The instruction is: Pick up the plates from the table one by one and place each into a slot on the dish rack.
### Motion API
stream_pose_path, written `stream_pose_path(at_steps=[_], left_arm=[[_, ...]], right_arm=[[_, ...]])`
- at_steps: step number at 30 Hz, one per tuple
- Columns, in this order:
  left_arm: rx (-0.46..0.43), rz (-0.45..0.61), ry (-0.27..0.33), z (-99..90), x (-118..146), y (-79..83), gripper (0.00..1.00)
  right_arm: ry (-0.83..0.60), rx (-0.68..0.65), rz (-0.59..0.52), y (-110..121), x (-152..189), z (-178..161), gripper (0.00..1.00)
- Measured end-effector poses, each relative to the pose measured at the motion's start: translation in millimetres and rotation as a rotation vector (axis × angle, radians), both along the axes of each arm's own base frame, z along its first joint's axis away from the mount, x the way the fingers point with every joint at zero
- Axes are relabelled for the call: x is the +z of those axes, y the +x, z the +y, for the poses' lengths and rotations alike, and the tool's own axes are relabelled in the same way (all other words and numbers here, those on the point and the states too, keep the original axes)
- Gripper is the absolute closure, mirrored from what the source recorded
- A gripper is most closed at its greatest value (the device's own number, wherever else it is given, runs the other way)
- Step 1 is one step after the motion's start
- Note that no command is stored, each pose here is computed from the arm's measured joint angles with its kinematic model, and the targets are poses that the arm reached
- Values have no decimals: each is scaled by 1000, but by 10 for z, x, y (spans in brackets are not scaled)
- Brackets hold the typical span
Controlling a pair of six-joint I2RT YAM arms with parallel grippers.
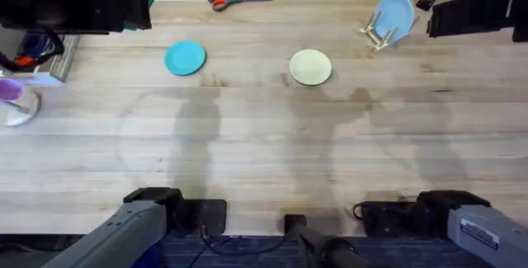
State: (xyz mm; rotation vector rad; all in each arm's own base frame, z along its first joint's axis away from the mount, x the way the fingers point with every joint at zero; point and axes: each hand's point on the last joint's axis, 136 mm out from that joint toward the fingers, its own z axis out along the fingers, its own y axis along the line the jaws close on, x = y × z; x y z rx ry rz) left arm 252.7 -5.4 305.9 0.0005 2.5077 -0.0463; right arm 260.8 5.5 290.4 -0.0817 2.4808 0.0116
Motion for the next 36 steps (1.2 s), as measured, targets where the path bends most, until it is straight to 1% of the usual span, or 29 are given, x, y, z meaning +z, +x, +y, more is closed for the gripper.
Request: stream_pose_path(at_steps=[3, 12, 15, 19, 23, 28, 32, 36], left_arm=[[-11, 11, -15, -32, -15, -24, 959], [-53, 5, -80, -163, 5, -17, 958], [-72, 6, -117, -235, 13, -23, 958], [-125, 26, -200, -399, 1, 6, 958], [-175, 87, -294, -572, -96, 105, 958], [-230, 169, -411, -770, -270, 319, 958], [-262, 201, -480, -881, -373, 491, 958], [-284, 218, -529, -956, -446, 615, 958]], right_arm=[[0, 0, 3, -5, -4, 0, 7], [0, 0, 2, -3, -2, 0, 7], [0, 0, -1, 1, 1, 1, 7], [0, 0, -5, 9, 7, 1, 6], [0, 0, -5, 9, 7, 1, 8], [0, 0, -5, 9, 7, 1, 8], [0, 0, -5, 9, 7, 1, 9], [0, 0, -5, 9, 7, 1, 7]])
